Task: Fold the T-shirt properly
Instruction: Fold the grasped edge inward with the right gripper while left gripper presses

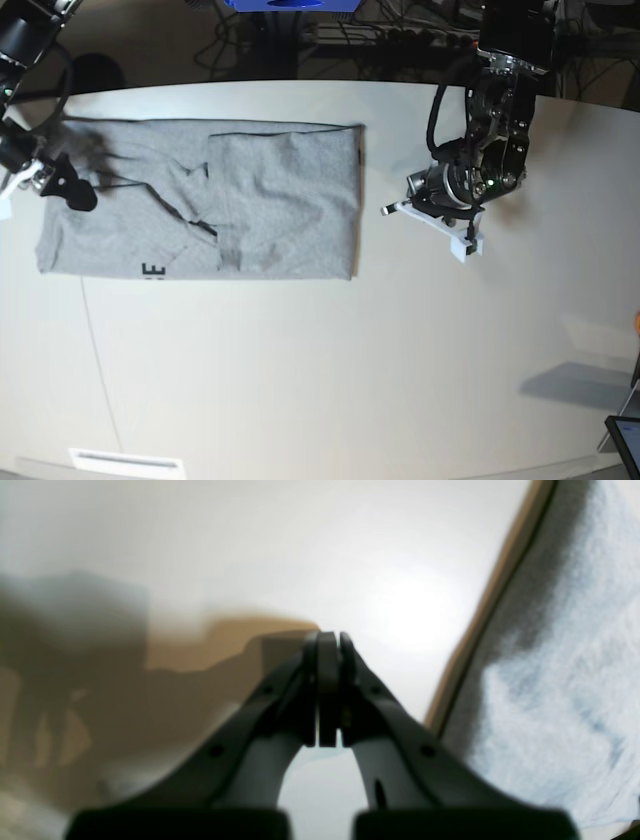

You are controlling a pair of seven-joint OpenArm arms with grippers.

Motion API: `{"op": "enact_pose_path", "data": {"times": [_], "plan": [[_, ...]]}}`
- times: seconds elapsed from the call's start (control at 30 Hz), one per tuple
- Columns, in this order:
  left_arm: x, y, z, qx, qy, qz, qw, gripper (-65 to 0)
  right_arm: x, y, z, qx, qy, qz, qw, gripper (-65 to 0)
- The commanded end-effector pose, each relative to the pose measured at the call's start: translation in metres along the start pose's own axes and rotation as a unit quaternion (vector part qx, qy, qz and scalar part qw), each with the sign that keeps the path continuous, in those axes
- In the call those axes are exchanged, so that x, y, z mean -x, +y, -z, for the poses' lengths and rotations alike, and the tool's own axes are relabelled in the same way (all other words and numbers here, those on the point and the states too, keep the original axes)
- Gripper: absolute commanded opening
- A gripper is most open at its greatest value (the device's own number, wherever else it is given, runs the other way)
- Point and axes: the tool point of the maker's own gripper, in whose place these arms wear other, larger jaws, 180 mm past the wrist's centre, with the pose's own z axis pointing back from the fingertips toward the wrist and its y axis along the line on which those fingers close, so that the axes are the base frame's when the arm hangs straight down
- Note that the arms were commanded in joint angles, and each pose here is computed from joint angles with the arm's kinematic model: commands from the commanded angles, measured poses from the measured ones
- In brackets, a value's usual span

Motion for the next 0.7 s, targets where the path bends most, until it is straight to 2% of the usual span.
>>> {"op": "enact_pose_path", "data": {"times": [0.0, 0.17, 0.37, 0.43, 0.67], "plan": [[-0.004, -0.009, -0.002, 0.009, -0.007, 0.008, 1.0, -65.0, 0.002, -0.005, -0.004, 0.016, 0.019, -0.006, 0.9997, -13.1], [0.005, -0.035, 0.002, 0.031, 0.005, 0.034, 0.999, -65.0, 0.003, -0.005, -0.004, 0.017, 0.02, -0.006, 0.9996, -26.0], [0.011, -0.04, 0.007, 0.035, 0.015, 0.028, 0.999, -65.0, 0.004, -0.006, -0.005, 0.017, 0.022, -0.005, 0.9996, -27.1], [0.011, -0.04, 0.007, 0.035, 0.015, 0.028, 0.999, -65.0, 0.004, -0.006, -0.005, 0.017, 0.022, -0.005, 0.9996, -30.0], [0.014, -0.035, 0.008, 0.03, 0.019, 0.028, 0.999, -65.0, 0.002, -0.005, -0.004, 0.017, 0.021, -0.007, 0.9996, -60.2]]}}
